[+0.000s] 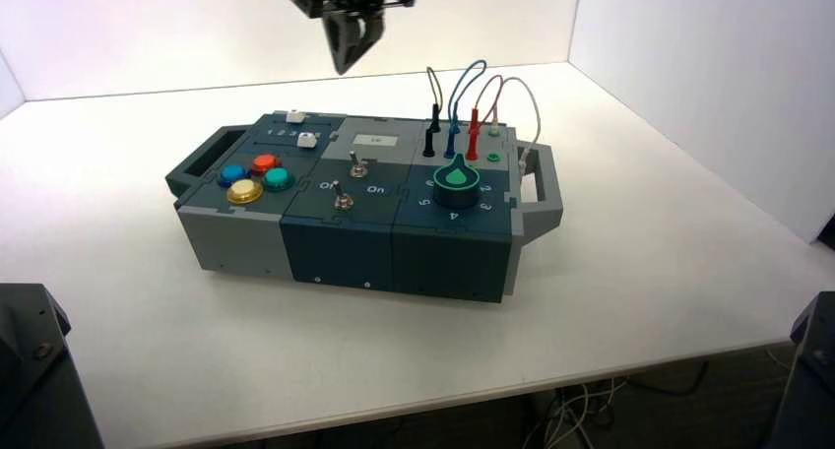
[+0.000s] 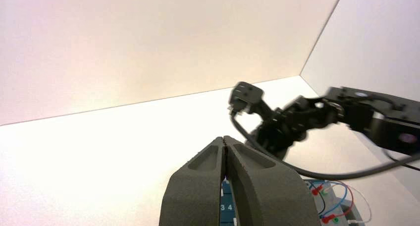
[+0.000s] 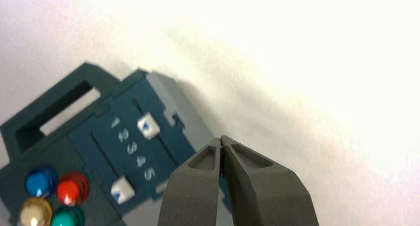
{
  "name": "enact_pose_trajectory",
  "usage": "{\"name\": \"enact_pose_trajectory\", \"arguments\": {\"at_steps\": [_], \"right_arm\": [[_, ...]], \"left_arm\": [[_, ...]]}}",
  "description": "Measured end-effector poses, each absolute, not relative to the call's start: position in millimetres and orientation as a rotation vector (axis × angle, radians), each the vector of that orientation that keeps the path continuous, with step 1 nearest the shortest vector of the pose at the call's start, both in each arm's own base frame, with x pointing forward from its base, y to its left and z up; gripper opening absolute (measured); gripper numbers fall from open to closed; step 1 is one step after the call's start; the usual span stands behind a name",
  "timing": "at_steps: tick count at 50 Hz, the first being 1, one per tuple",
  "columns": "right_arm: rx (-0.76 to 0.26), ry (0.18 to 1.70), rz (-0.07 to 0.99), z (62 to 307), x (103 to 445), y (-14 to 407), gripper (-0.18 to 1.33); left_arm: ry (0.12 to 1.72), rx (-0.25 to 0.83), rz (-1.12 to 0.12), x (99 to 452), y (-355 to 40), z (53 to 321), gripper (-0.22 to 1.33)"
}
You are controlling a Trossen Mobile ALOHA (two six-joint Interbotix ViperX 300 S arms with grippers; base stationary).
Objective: Move the top slider to position 5.
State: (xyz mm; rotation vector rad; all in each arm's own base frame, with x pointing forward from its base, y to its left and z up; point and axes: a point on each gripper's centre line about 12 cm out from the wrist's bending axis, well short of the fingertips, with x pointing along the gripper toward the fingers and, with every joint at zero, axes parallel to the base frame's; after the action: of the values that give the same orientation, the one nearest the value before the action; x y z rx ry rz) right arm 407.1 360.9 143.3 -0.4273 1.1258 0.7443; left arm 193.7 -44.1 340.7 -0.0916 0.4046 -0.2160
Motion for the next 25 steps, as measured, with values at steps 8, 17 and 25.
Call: {"name": "enact_pose_trajectory", "arguments": {"at_steps": [8,17,25], "right_arm": [[-0.457,1.155,0.779,143.6,408.2,384.8,-0.14],[-0.503,1.185,0.846,149.0,391.3,422.1,-0.14],[-0.507,1.221,0.864,156.6,382.5,436.0,-0.14]], "left_arm": [[0.406,-0.089,-0.216,194.5,-44.2,339.8,-0.16],[0.411,-0.082,-0.217,196.5,-44.7,338.3,-0.16],[0.416,-0.072,-0.216,197.9,-44.3,337.0,-0.16]]}}
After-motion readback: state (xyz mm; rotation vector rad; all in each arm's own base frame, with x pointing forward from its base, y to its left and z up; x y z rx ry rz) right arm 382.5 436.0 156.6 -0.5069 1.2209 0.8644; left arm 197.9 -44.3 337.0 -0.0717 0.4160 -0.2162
